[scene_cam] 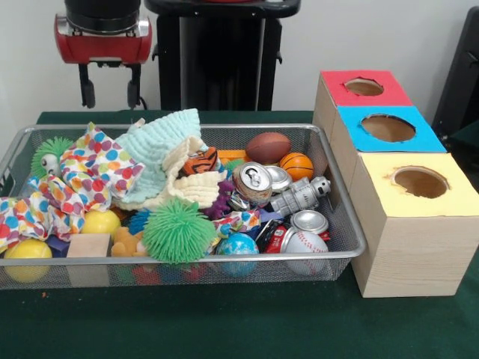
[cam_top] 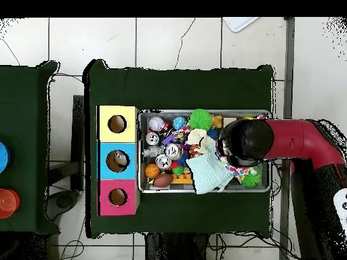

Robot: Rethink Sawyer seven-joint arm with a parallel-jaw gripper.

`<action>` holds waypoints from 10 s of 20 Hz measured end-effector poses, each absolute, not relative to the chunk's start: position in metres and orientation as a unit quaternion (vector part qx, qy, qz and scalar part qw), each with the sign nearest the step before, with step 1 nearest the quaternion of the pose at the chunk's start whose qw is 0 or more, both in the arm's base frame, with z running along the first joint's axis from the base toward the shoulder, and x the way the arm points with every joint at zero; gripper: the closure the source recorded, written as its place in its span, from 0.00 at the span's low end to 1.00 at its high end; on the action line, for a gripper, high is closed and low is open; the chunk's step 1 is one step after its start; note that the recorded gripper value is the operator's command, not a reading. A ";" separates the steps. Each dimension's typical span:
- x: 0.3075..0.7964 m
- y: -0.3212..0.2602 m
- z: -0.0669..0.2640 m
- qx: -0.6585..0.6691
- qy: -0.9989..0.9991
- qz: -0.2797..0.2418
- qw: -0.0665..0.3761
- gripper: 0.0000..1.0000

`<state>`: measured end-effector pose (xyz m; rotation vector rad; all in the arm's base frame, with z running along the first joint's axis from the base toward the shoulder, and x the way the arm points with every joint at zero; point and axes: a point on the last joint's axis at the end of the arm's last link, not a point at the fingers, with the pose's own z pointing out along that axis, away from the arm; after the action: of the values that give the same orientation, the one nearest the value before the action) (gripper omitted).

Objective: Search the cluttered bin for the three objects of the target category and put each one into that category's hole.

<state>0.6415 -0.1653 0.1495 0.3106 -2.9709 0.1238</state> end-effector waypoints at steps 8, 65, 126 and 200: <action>0.653 -0.173 0.151 0.103 -0.992 0.031 0.061 0.00; 0.686 -0.256 0.022 0.178 -0.983 0.013 0.043 0.00; 0.621 -0.282 -0.014 0.172 -0.984 0.011 0.054 1.00; 0.580 -0.241 0.083 0.152 -0.984 0.005 0.096 0.00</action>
<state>0.5802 -0.2414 0.0833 0.4493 -2.9150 0.0160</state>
